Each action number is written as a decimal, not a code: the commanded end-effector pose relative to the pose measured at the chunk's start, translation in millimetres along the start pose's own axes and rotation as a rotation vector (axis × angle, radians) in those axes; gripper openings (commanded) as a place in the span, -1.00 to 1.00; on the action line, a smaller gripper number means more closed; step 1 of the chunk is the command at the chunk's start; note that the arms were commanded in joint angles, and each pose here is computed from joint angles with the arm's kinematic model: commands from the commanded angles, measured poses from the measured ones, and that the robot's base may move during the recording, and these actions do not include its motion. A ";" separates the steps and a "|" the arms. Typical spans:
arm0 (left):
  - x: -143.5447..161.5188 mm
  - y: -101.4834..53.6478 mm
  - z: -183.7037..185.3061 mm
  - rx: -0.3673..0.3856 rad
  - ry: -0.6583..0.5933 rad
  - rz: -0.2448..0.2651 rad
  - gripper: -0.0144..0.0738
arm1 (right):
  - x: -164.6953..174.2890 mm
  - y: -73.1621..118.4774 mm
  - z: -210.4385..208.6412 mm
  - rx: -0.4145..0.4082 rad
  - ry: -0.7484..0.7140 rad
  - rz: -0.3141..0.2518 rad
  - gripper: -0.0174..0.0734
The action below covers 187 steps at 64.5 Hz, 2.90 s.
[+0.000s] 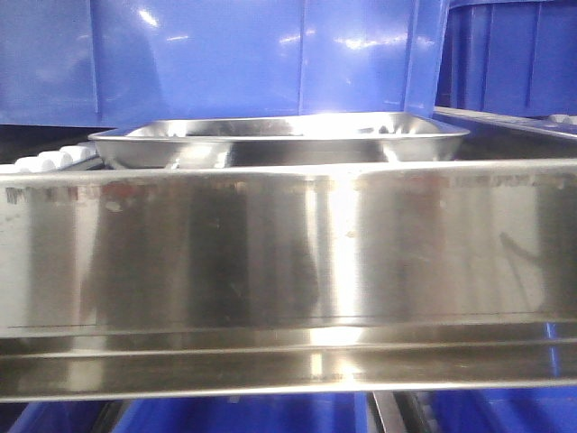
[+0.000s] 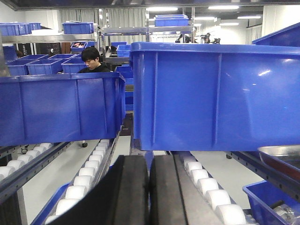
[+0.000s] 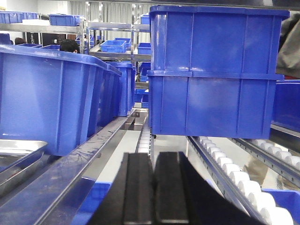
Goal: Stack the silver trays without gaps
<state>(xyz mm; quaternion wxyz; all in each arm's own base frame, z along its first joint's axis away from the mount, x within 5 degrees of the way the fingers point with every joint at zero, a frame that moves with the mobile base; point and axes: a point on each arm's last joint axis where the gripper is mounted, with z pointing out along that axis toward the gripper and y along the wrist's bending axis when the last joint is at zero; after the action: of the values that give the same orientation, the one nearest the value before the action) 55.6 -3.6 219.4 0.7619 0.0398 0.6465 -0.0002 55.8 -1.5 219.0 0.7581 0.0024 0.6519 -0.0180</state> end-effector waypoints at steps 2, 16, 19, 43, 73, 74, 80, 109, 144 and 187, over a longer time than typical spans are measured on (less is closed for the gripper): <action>-2.7 -0.2 -0.3 0.005 -0.023 -0.004 -0.65 | -2.4 0.0 -0.3 0.000 -0.026 -0.008 -0.77; -4.1 -0.2 -0.4 0.005 -0.039 -0.005 -0.65 | -2.4 0.0 -0.3 0.000 -0.026 -0.008 -0.77; -5.1 -0.2 -0.4 0.005 -0.050 -0.005 -0.65 | -3.4 0.0 -0.4 0.000 -0.037 -0.006 -0.77; -25.8 2.1 -1.9 -0.007 -0.163 -0.083 -0.65 | -14.6 -2.7 -1.5 0.020 -0.162 0.127 -0.77; -37.8 3.4 -3.1 -0.011 -0.202 -0.115 -0.65 | -28.5 -4.3 -4.2 0.013 -0.290 0.232 -0.77; -37.8 3.4 -3.1 -0.011 -0.202 -0.115 -0.65 | -28.5 -4.3 -4.2 0.013 -0.290 0.232 -0.77; -37.6 3.4 -3.1 -0.011 -0.199 -0.115 -0.65 | -29.8 -4.4 -4.6 0.014 -0.306 0.232 -0.77; -37.1 5.6 -3.1 -0.020 -0.198 -0.269 -0.65 | -22.7 -2.9 -2.1 -0.020 -0.191 0.516 -0.77; -51.8 -6.0 -10.7 0.084 0.155 -0.399 -0.65 | -75.9 0.1 -21.1 -0.029 0.171 0.209 -0.77; -79.0 -5.4 -0.1 0.091 0.229 -0.351 -0.65 | -76.9 4.7 -36.6 -0.192 0.475 0.169 -0.79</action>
<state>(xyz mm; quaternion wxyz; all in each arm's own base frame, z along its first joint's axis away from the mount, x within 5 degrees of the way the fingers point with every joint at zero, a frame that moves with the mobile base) 33.2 -11.9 301.5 0.7020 -0.0495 0.6897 -0.1703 5.6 8.4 288.9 0.5923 -0.0077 0.7950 0.1311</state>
